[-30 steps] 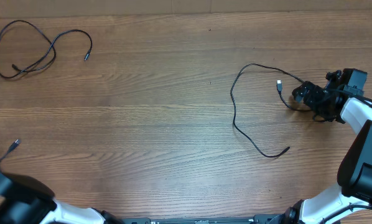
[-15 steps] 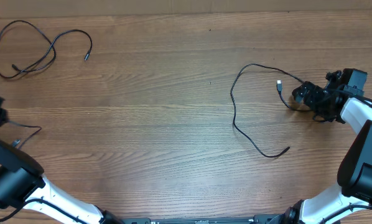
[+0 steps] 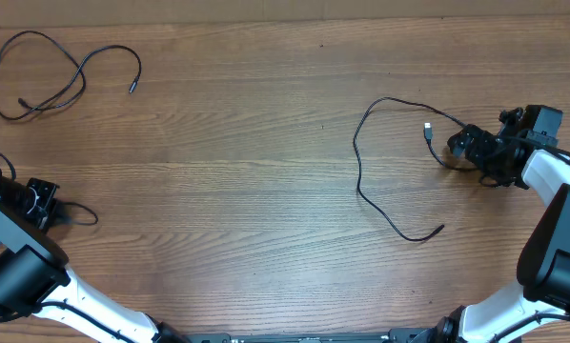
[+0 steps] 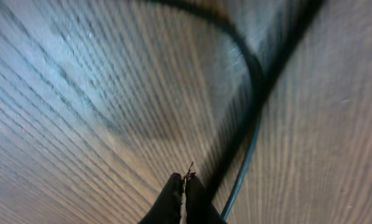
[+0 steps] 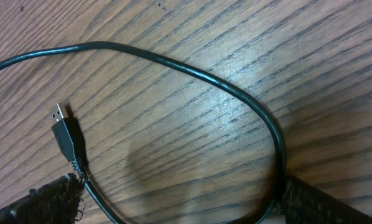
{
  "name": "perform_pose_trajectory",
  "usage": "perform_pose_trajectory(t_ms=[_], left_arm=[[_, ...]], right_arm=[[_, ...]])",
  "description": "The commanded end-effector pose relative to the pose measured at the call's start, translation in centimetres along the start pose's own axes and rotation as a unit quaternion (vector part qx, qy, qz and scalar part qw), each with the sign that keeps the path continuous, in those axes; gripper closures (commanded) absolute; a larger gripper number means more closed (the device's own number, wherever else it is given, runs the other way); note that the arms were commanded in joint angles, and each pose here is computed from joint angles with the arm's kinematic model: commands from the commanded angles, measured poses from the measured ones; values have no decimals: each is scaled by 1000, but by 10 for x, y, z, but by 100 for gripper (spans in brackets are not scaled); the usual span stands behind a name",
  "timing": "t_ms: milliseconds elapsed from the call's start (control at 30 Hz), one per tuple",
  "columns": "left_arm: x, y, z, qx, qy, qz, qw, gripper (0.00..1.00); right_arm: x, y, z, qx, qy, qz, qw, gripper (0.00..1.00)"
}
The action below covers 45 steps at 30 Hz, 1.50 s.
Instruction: Untangle cables
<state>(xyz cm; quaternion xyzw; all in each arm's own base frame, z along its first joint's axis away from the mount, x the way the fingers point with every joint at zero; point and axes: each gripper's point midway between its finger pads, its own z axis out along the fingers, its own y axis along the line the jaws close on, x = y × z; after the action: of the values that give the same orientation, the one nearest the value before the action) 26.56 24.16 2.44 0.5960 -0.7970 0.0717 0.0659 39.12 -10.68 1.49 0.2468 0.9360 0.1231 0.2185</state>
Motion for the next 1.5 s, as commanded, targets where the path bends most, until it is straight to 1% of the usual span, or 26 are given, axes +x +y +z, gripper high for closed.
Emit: perform_pose_trajectory(t_ms=[0, 33, 67, 133, 167, 367, 400, 533, 600, 667, 767, 867, 1000, 1100, 1200, 1300, 1433, 1467], left_arm=[[0, 6, 4, -17, 2, 11, 1000, 63], [0, 6, 3, -18, 2, 16, 1000, 48], [-1, 7, 2, -21, 0, 16, 1000, 28], [-2, 8, -3, -27, -3, 17, 999, 4], [-3, 8, -6, -27, -4, 17, 1000, 1], [-7, 3, -41, -27, -16, 15, 999, 1], [-11, -1, -58, -21, -27, 14, 999, 0], [-14, -8, -97, -7, -54, 13, 998, 0], [-12, -15, -131, 12, -85, 13, 996, 0], [-5, -27, -148, 41, -95, 23, 994, 1], [16, -56, -166, 104, -91, 51, 989, 0], [46, -89, -176, 149, -75, 92, 982, 0], [95, -142, -173, 183, -46, 170, 967, 0], [139, -185, -164, 190, -40, 232, 953, 0], [190, -235, -160, 213, -58, 320, 921, 0], [239, -283, -155, 225, -113, 404, 879, 1], [309, -331, -147, 232, -195, 507, 807, 1], [348, -350, -141, 241, -221, 558, 763, 0]], right_arm=[[21, -2, 9, -1, 33, 14, 999, 0], [21, -2, 9, -1, 33, 14, 999, 0], [21, -2, 9, -1, 33, 14, 999, 0], [21, -2, 9, -1, 33, 14, 999, 0], [21, -2, 9, -1, 33, 14, 999, 0], [21, -2, 9, -1, 33, 14, 999, 0], [21, -2, 9, -1, 33, 14, 999, 0], [21, -2, 9, -1, 33, 14, 999, 0], [21, -2, 9, -1, 33, 14, 999, 0], [21, -2, 9, -1, 33, 14, 999, 0], [21, -2, 9, -1, 33, 14, 999, 0], [21, -2, 9, -1, 33, 14, 999, 0], [21, -2, 9, -1, 33, 14, 999, 0], [21, -2, 9, -1, 33, 14, 999, 0], [21, -2, 9, -1, 33, 14, 999, 0], [21, -2, 9, -1, 33, 14, 999, 0], [21, -2, 9, -1, 33, 14, 999, 0], [21, -2, 9, -1, 33, 14, 999, 0]])
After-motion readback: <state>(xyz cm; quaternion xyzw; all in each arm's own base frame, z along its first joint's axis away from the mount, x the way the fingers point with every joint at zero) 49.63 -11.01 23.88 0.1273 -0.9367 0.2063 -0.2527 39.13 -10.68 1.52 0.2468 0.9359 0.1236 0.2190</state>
